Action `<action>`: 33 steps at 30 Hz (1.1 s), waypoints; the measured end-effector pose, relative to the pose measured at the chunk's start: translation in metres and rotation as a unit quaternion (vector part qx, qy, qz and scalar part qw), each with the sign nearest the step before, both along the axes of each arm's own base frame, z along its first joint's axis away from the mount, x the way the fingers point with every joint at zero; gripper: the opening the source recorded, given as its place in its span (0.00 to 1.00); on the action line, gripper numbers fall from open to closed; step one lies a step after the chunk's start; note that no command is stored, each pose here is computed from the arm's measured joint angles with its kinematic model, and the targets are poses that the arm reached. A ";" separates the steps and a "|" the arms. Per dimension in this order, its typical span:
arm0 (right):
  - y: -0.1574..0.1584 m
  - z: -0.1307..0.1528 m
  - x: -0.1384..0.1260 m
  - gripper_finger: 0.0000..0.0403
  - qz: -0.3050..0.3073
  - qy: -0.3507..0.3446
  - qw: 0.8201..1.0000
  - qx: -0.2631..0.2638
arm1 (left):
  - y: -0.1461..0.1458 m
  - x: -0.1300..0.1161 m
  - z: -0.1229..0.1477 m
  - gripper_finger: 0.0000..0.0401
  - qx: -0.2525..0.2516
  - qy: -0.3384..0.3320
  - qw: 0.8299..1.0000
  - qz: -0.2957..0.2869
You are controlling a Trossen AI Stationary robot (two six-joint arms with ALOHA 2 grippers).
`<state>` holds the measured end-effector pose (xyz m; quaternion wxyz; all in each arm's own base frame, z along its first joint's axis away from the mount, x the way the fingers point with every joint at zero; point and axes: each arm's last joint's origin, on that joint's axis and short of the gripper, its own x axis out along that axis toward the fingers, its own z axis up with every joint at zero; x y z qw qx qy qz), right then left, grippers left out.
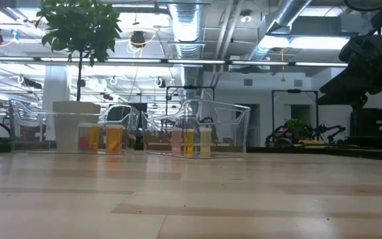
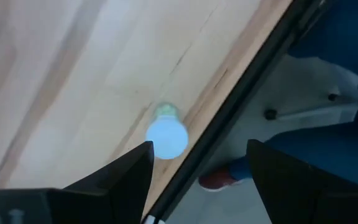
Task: Pick and place medicine bottles into bin by pill shape (circle, oval)
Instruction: Put the small green tablet bottle into the right transparent bin
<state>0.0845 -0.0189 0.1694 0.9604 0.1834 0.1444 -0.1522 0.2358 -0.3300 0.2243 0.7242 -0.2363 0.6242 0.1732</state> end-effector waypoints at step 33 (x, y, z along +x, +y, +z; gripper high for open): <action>0.000 0.000 0.000 0.56 0.000 0.002 1.000 0.000 | 0.010 -0.006 -0.026 0.63 0.041 0.025 0.997 -0.056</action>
